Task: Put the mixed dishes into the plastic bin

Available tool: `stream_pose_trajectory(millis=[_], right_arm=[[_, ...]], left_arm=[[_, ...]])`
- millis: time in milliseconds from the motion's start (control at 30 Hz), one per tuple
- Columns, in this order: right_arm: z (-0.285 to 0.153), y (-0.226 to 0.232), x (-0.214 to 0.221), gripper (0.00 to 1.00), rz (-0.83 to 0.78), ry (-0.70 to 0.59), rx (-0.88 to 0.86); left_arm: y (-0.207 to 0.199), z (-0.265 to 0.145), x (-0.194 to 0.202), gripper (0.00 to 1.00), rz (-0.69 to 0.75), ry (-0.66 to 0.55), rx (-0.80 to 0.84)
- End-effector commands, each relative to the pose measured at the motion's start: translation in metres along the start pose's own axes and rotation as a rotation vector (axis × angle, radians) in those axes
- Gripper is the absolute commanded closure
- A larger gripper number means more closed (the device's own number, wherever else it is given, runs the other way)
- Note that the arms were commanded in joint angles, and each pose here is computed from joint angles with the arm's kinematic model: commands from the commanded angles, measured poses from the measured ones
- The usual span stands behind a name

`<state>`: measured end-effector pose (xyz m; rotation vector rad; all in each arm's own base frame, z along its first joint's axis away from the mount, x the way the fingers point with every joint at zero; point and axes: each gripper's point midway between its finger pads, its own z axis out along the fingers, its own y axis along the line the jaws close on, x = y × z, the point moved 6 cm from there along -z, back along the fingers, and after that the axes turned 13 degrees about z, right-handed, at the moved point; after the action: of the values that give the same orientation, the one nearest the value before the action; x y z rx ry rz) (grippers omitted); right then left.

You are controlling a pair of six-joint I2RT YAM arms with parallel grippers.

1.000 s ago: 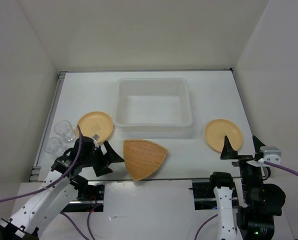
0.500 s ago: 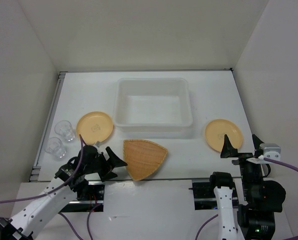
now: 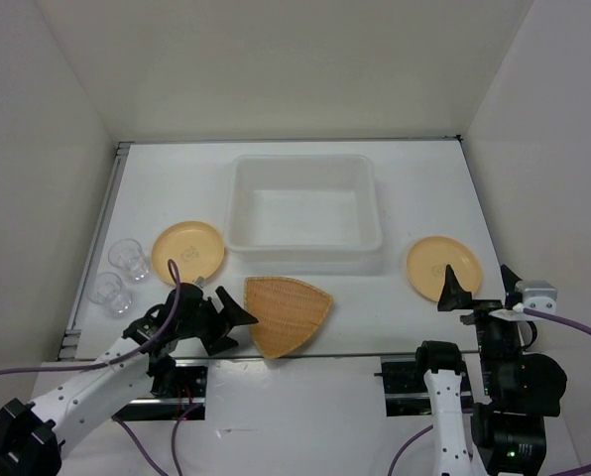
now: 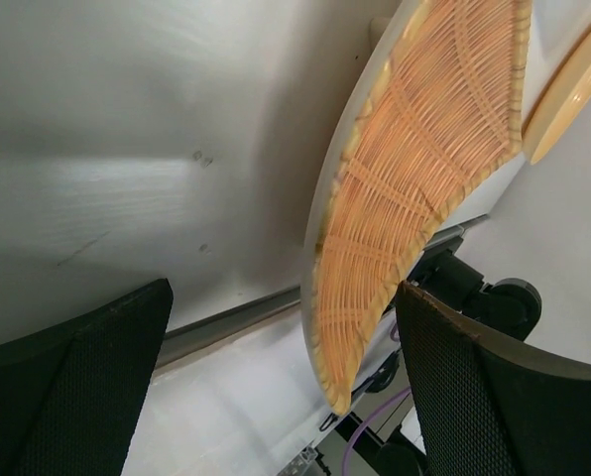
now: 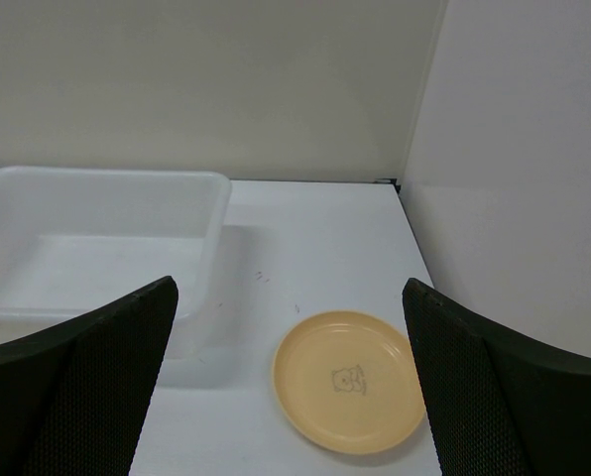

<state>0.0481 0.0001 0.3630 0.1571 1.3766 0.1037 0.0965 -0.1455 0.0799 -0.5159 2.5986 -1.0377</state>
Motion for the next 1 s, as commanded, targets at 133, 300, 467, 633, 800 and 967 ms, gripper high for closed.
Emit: stream_pose_trajectory(millis=[133,300,467,633,800,967], right_arm=[[0.011,-0.001,-0.006,0.02,0.007,-0.012,0.008],[0.013,-0.001,-0.005,0.02,0.008,-0.001,0.010],[0.013,-0.002,-0.005,0.02,0.017,-0.003,0.019],[0.013,-0.004,-0.005,0.02,0.017,-0.007,0.039],[0.011,-0.005,-0.006,0.02,0.026,-0.018,0.046],[0.011,-0.005,-0.006,0.02,0.026,-0.018,0.046]], left_arm=[[-0.006,0.011,-0.014,0.00,0.012,-0.061,-0.017],[-0.009,0.020,-0.020,0.00,0.038,-0.062,-0.035],[-0.013,0.034,-0.025,0.02,0.100,-0.017,-0.101],[-0.022,0.045,-0.026,0.22,0.121,0.003,-0.127],[-0.023,0.043,-0.030,0.76,0.111,-0.021,-0.160],[-0.027,0.037,-0.030,1.00,0.110,-0.019,-0.162]])
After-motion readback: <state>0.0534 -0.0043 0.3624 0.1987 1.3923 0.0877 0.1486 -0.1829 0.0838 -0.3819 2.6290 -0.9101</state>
